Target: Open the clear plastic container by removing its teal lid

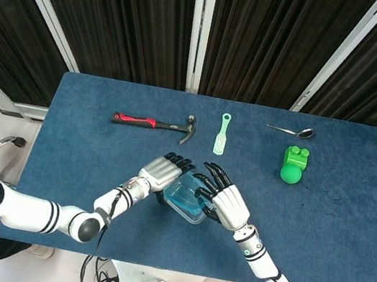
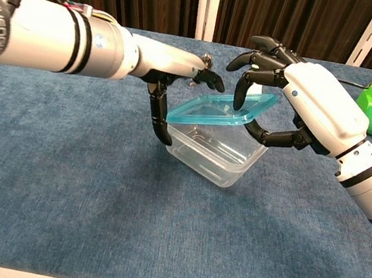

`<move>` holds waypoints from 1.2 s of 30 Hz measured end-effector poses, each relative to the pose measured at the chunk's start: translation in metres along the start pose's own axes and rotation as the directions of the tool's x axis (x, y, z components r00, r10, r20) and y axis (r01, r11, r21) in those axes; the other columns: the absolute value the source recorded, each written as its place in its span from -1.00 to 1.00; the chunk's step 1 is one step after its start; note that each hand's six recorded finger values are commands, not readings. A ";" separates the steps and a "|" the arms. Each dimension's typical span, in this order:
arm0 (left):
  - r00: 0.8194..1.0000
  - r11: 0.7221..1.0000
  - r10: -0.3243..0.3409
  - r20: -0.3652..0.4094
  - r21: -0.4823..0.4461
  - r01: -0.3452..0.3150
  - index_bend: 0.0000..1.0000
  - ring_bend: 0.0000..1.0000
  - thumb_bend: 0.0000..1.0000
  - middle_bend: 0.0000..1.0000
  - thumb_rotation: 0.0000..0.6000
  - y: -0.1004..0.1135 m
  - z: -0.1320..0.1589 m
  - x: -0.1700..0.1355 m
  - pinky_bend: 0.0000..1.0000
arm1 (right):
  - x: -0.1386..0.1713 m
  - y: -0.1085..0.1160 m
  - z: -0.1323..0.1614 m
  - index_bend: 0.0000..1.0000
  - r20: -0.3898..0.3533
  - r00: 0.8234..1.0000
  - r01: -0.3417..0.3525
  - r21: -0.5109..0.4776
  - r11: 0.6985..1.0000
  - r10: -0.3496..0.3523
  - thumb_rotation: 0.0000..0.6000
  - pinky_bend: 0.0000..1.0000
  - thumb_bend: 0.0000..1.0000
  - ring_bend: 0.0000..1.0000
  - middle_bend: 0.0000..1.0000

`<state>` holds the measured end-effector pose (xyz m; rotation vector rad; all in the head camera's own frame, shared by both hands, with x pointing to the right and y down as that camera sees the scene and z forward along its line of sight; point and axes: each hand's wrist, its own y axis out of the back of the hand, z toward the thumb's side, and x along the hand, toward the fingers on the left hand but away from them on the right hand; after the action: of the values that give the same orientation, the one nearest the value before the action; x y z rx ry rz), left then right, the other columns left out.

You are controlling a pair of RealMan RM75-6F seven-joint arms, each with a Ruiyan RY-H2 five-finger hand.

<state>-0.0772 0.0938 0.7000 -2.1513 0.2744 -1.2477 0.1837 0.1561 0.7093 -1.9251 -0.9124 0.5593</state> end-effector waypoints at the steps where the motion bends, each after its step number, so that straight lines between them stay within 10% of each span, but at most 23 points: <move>1: 1.000 1.000 0.005 -0.004 0.000 -0.005 -1.00 -1.00 -1.00 -1.00 1.00 0.001 -0.002 -0.001 -0.91 | -0.001 0.001 0.000 0.48 -0.001 1.000 0.005 0.000 1.000 -0.005 1.00 -0.74 -0.12 -0.90 -0.43; 27: 0.948 0.982 0.176 -0.265 -0.024 -0.188 -1.00 -1.00 -1.00 -1.00 1.00 0.025 -0.121 -0.059 -0.93 | -0.022 0.070 -0.034 0.78 0.037 0.951 0.299 0.133 0.945 -0.307 1.00 -0.73 -0.06 -0.83 -0.29; 36: 0.913 0.970 0.217 -0.345 -0.028 -0.241 -1.00 -1.00 -1.00 -1.00 1.00 0.021 -0.162 -0.090 -0.94 | -0.001 0.094 -0.089 0.60 0.167 0.954 0.201 0.262 0.944 -0.249 1.00 -0.75 -0.06 -0.84 -0.38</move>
<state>-0.2578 0.0521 0.6811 -1.8830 0.7063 -1.4816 0.2789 0.0774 0.6704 -1.5399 -1.1206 0.6995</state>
